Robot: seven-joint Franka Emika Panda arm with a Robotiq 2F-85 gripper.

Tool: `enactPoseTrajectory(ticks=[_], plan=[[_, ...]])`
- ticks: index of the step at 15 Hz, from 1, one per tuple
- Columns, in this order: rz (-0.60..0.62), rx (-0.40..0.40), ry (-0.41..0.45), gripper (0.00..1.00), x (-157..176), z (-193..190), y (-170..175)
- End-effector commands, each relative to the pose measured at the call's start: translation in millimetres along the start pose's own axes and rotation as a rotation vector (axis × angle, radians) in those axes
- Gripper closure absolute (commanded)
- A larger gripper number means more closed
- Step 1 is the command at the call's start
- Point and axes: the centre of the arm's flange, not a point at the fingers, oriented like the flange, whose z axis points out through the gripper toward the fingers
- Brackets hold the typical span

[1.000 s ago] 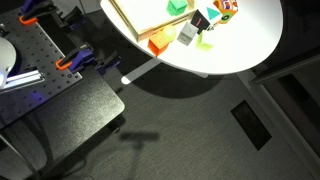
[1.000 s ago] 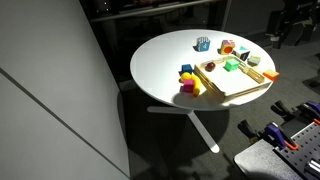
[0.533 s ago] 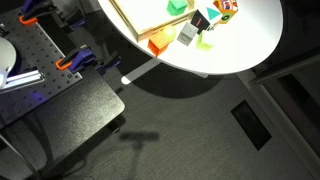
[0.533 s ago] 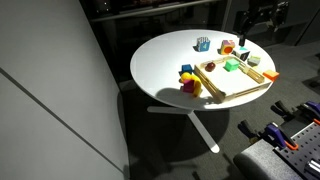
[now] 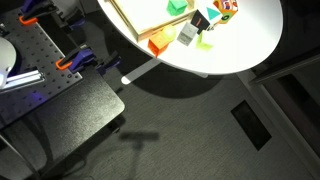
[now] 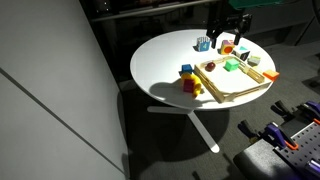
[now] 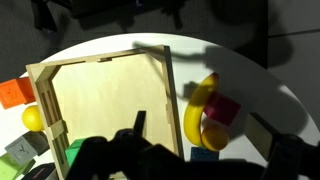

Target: Pick up the objects on the left side of the tray and place them in the tray starting with the mulberry pink block then the yellow round fruit and finally the blue block

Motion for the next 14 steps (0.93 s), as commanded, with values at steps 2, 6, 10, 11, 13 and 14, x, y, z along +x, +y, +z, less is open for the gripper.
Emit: enactPoseTrajectory(ticks=[2, 6, 10, 11, 13, 14], plan=[[0.004, 0.002, -0.003, 0.0, 6, 2, -3], [0.004, 0.004, 0.0, 0.0, 7, 0, -4], [0.021, 0.028, 0.04, 0.0, 15, 13, -13], [0.02, 0.036, 0.051, 0.0, 17, 16, -16], [0.011, 0.048, 0.072, 0.0, 19, 23, -22], [0.003, 0.052, 0.078, 0.0, 20, 28, -26]])
